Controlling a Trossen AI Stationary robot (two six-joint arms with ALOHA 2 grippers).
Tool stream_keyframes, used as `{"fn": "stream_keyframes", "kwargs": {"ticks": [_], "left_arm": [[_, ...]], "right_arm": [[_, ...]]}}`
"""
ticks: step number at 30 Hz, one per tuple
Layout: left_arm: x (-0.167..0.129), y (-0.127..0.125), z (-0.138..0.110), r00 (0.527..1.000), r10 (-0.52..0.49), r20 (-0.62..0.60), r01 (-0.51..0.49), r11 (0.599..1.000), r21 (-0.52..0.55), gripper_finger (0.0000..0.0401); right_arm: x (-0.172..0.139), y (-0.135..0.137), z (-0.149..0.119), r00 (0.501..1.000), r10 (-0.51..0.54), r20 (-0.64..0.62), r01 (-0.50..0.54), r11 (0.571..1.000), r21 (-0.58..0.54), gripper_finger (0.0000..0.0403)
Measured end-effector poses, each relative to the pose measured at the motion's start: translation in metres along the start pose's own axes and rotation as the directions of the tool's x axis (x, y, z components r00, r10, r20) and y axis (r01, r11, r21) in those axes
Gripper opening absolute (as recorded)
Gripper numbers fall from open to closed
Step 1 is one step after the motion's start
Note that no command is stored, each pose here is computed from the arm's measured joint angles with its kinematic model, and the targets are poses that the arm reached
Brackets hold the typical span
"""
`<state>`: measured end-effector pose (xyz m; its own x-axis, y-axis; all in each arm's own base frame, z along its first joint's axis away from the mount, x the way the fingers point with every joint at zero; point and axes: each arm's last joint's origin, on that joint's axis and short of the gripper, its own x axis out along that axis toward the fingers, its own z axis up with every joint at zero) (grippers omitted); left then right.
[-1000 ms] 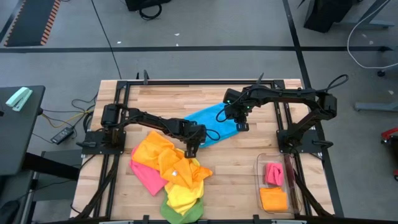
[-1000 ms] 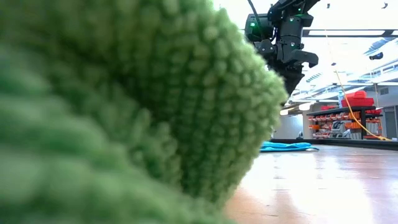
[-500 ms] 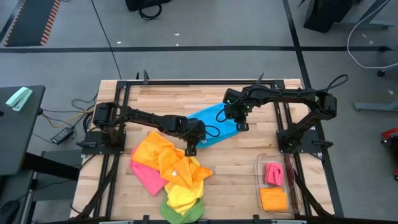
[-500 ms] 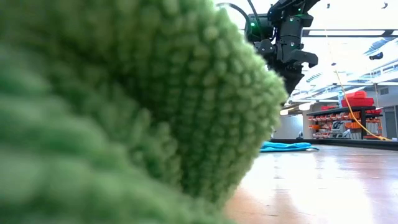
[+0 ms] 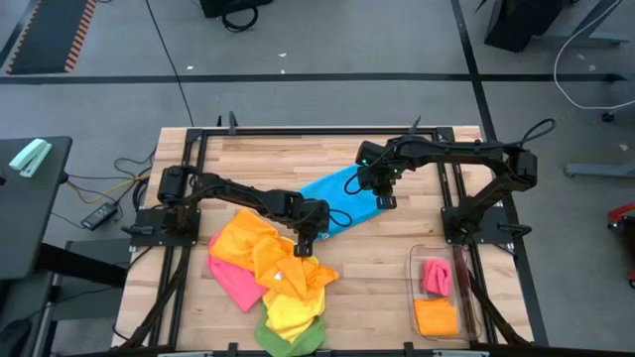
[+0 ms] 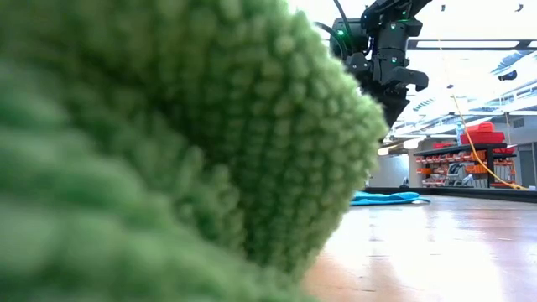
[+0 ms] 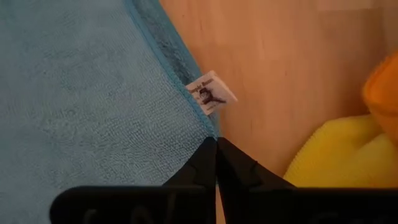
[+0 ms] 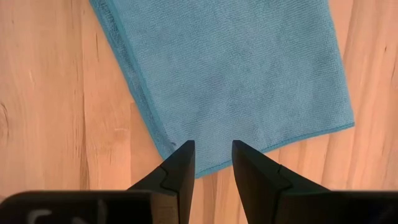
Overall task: Fold microfiber towels
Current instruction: Fold the blue towel
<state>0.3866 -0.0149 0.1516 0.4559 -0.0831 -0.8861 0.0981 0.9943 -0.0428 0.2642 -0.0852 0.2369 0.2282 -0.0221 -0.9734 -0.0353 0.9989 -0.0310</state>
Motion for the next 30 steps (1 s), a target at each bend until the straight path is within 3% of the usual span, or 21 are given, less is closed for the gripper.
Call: {"fn": "stream_keyframes", "kwargs": {"ticks": [11, 23, 30], "left_arm": [[0.005, -0.003, 0.000, 1.000, -0.005, 0.006, 0.005, 1.000, 0.027, 0.0049], [-0.008, -0.008, 0.008, 1.000, -0.012, 0.009, 0.011, 0.998, 0.055, 0.0210], [-0.020, 0.009, 0.014, 0.999, 0.019, 0.033, -0.021, 0.997, 0.080, 0.0223]], "right_arm": [[0.001, 0.000, 0.000, 1.000, 0.004, 0.010, -0.004, 1.000, 0.001, 0.0115], [0.062, 0.010, -0.020, 0.986, 0.030, 0.162, -0.045, 0.995, 0.088, 0.0116], [0.077, 0.017, -0.034, 0.994, 0.029, 0.104, -0.048, 0.981, 0.189, 0.0116]]}}
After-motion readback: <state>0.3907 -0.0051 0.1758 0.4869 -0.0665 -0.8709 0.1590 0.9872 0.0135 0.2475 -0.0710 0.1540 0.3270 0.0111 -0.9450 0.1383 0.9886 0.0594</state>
